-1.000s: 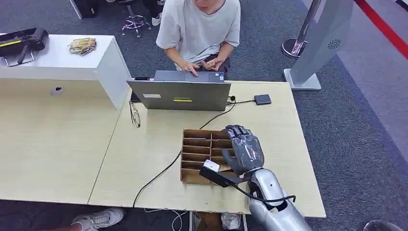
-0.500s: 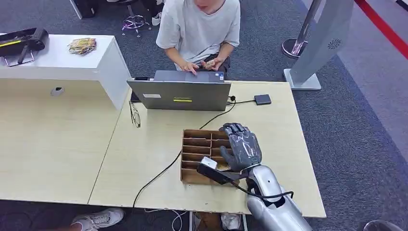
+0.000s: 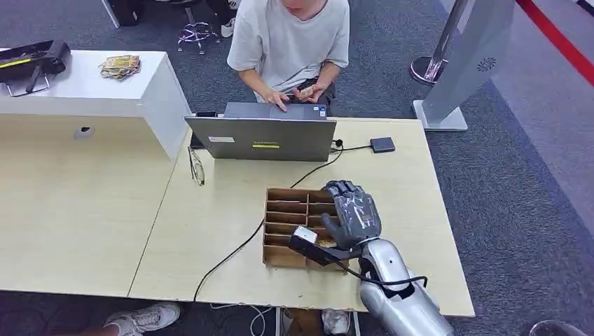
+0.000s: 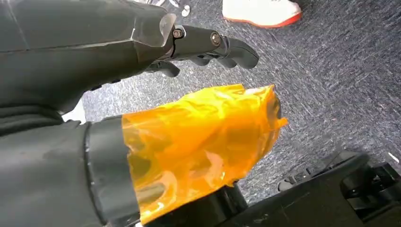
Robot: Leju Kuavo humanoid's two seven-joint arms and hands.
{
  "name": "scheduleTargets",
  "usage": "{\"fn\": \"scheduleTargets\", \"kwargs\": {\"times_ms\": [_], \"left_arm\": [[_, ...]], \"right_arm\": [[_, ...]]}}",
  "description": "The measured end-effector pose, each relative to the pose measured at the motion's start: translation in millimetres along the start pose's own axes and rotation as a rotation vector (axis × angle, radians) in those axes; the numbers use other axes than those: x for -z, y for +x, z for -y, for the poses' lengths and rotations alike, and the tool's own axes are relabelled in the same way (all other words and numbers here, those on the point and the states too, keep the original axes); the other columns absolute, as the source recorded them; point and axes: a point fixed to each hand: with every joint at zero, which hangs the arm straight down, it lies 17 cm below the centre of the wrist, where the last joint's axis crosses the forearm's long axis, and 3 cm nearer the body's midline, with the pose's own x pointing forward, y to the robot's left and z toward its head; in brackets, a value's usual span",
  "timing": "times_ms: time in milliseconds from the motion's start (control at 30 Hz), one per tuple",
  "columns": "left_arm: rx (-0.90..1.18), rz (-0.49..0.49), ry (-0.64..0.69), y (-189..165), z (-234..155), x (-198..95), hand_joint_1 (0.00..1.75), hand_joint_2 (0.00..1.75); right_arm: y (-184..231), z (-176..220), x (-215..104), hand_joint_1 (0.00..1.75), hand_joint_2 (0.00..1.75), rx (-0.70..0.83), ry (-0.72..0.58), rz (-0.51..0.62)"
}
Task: Pass the card to the sensor for recognition and then transmit it.
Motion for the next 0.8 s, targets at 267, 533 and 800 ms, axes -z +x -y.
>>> {"fn": "scheduleTargets", "kwargs": {"times_ms": [267, 533, 800], "left_arm": [[0.004, 0.001, 0.0, 0.2, -0.1, 0.0, 0.0, 0.0], [0.004, 0.002, 0.001, 0.6, -0.3, 0.0, 0.0, 0.0], [0.005, 0.002, 0.001, 0.5, -0.3, 0.0, 0.0, 0.0]], "right_arm": [[-5.1, -6.7, -1.4, 0.98, 1.75, -0.003, 0.016, -0.013], [-6.7, -4.6, 2.4, 1.47, 1.75, -0.005, 0.01, -0.017], [-7.0, -3.1, 2.8, 1.48, 1.75, 0.005, 0.005, -0.017]]}}
